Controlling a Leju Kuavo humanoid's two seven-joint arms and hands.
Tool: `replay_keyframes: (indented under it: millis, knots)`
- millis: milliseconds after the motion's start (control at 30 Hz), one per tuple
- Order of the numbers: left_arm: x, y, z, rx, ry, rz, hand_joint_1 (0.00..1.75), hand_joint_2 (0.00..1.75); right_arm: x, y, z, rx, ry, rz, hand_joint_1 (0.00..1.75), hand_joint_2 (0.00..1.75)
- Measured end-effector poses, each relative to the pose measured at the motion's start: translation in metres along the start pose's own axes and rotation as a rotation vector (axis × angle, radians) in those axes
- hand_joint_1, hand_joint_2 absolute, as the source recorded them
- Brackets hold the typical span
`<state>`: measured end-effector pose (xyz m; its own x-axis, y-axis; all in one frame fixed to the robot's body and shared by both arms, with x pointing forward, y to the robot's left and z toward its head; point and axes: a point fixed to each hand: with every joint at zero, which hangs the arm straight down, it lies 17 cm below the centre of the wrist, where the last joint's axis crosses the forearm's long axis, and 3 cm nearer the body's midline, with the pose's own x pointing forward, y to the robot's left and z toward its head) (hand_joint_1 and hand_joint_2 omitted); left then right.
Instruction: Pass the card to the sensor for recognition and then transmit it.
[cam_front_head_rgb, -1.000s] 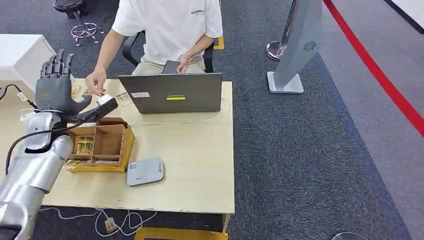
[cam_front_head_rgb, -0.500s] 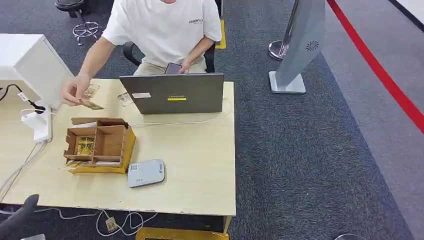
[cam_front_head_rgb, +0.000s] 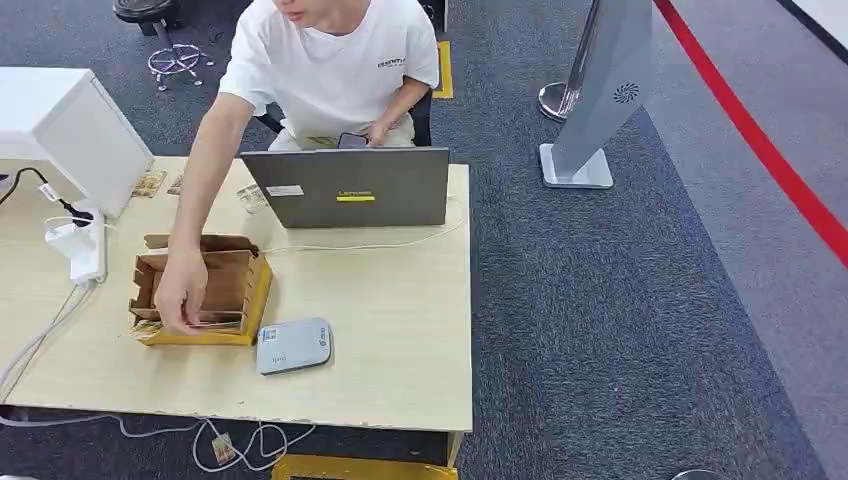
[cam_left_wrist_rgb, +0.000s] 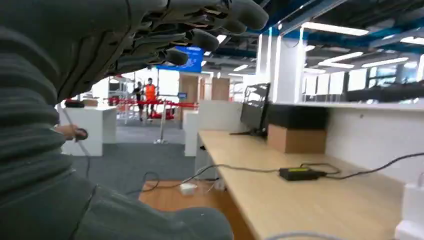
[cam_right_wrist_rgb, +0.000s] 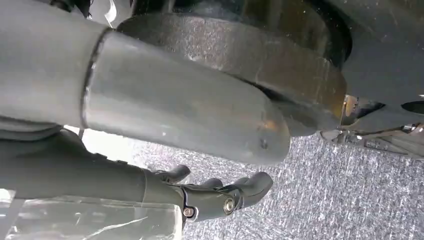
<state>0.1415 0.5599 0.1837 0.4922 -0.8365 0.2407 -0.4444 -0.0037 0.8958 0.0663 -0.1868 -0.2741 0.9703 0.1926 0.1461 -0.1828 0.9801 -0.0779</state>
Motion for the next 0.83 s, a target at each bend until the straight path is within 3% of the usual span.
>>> replay_keyframes:
  millis: [200, 467, 667, 700, 767, 833]
  knots:
    - [-0.055, -0.093, 0.056, -0.214, 0.251, -0.009, 0.0, 1.75, 0.0, 0.0, 0.0, 0.001, 0.0, 0.005, 0.0, 0.0]
    - [-0.067, -0.159, 0.109, -0.36, 0.372, 0.063, 0.0, 1.75, 0.0, 0.001, 0.0, 0.002, 0.001, 0.007, 0.0, 0.0]
    - [-0.075, -0.22, 0.161, -0.504, 0.524, 0.032, 0.0, 1.75, 0.001, 0.002, 0.0, 0.008, -0.008, 0.023, 0.0, 0.0]
    - [-0.078, -0.237, 0.179, -0.54, 0.578, 0.028, 0.0, 0.0, 0.002, 0.002, 0.0, 0.011, -0.014, 0.028, 0.0, 0.0]
    - [-0.076, -0.274, 0.216, -0.62, 0.716, 0.107, 0.0, 0.0, 0.004, 0.004, 0.001, 0.019, -0.025, 0.04, 0.0, 0.0]
    - [-0.067, -0.309, 0.265, -0.705, 0.948, 0.29, 0.0, 0.0, 0.006, 0.004, 0.001, 0.027, -0.048, 0.055, 0.0, 0.0]
